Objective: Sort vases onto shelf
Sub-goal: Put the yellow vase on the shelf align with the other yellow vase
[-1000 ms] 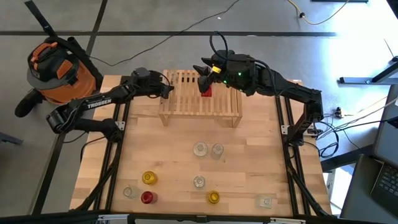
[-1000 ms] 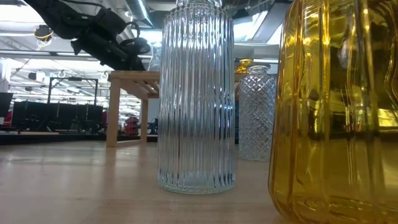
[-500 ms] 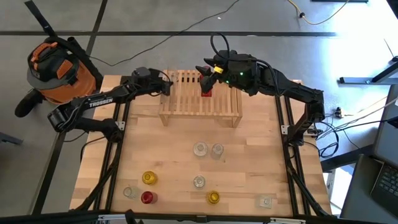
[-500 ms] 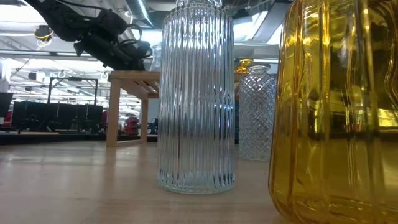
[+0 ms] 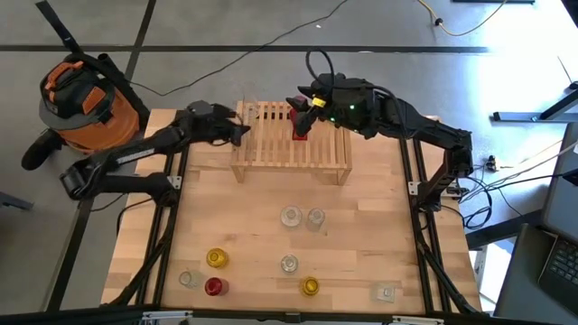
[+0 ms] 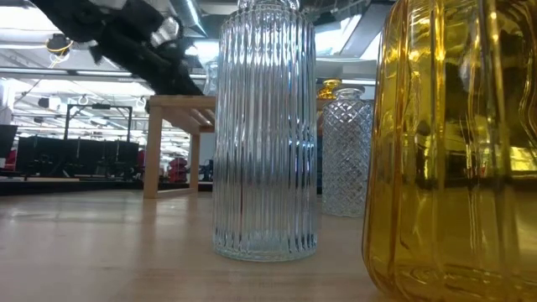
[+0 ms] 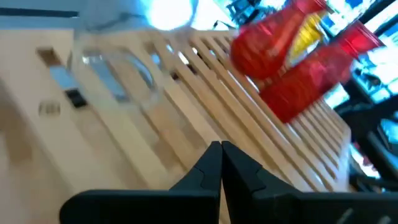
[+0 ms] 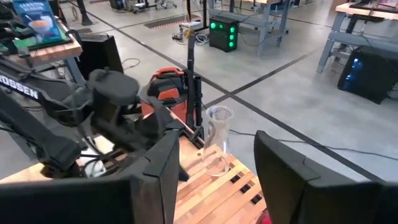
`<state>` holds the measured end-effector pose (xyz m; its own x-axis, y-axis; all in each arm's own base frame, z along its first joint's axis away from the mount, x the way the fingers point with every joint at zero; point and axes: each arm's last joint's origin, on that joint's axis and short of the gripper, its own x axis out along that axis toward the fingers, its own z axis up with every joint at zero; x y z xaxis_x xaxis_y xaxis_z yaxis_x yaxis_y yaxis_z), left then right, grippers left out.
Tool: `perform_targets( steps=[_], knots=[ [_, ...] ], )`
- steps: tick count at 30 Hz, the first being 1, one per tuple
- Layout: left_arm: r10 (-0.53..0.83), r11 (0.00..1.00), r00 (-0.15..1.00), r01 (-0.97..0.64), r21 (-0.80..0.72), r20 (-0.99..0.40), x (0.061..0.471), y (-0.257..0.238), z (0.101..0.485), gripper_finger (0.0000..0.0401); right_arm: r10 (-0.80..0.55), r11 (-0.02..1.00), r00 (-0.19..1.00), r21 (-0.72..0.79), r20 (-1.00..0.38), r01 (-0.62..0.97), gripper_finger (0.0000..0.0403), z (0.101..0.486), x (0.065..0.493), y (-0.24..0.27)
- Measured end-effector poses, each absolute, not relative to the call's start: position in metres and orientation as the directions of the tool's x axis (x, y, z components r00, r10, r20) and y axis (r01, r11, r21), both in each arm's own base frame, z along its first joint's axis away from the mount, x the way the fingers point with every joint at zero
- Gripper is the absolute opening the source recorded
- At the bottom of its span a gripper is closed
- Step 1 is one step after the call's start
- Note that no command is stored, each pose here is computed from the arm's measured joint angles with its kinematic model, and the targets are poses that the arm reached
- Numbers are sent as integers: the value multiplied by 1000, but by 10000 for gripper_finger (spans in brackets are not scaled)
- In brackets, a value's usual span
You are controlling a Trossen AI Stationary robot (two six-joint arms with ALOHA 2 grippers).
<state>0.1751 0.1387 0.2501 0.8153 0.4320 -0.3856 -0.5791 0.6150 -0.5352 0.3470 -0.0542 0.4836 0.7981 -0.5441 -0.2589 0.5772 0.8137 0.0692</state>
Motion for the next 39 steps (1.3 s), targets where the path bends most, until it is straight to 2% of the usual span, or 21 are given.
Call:
perform_targets(
  steps=[4,7,10,13,18,22,25,28,30,35,37,39],
  knots=[
    [433,630,795,-604,-487,-425,153,105,265,0,-500,841,828,85,-255,534,161,491,337,-52],
    [371,671,825,-555,-491,-427,134,78,274,0,-457,867,838,64,-298,495,161,488,334,-50],
    [212,733,886,-423,-533,-412,116,51,280,0,-362,912,847,43,-390,409,161,480,332,-47],
    [22,746,915,-283,-602,-403,101,27,285,0,-282,939,837,45,-469,342,161,473,328,-44],
    [-153,745,820,-271,-609,-552,90,1,290,0,-260,944,810,36,-526,327,161,468,325,-43],
    [-309,773,728,-183,-608,-612,106,-19,294,0,-278,945,811,4,-514,327,161,469,326,-44],
    [-412,791,602,-137,-596,-684,125,-41,288,0,-286,945,809,-13,-514,326,161,469,325,-44],
    [-441,829,464,-118,-547,-768,141,-69,272,0,-285,946,801,-17,-527,325,161,468,325,-44],
    [-403,860,420,-130,-493,-813,147,-85,263,0,-284,945,793,-19,-540,325,161,466,324,-44],
    [-316,873,376,-244,-421,-871,154,-108,246,0,-279,946,772,-23,-571,324,161,463,322,-44],
    [-312,859,357,-291,-422,-881,156,-113,241,0,-275,947,775,-20,-569,321,161,463,322,-43],
    [-352,848,351,-273,-454,-868,160,-120,239,2,-275,947,775,-21,-569,320,161,464,322,-43]
  ],
)
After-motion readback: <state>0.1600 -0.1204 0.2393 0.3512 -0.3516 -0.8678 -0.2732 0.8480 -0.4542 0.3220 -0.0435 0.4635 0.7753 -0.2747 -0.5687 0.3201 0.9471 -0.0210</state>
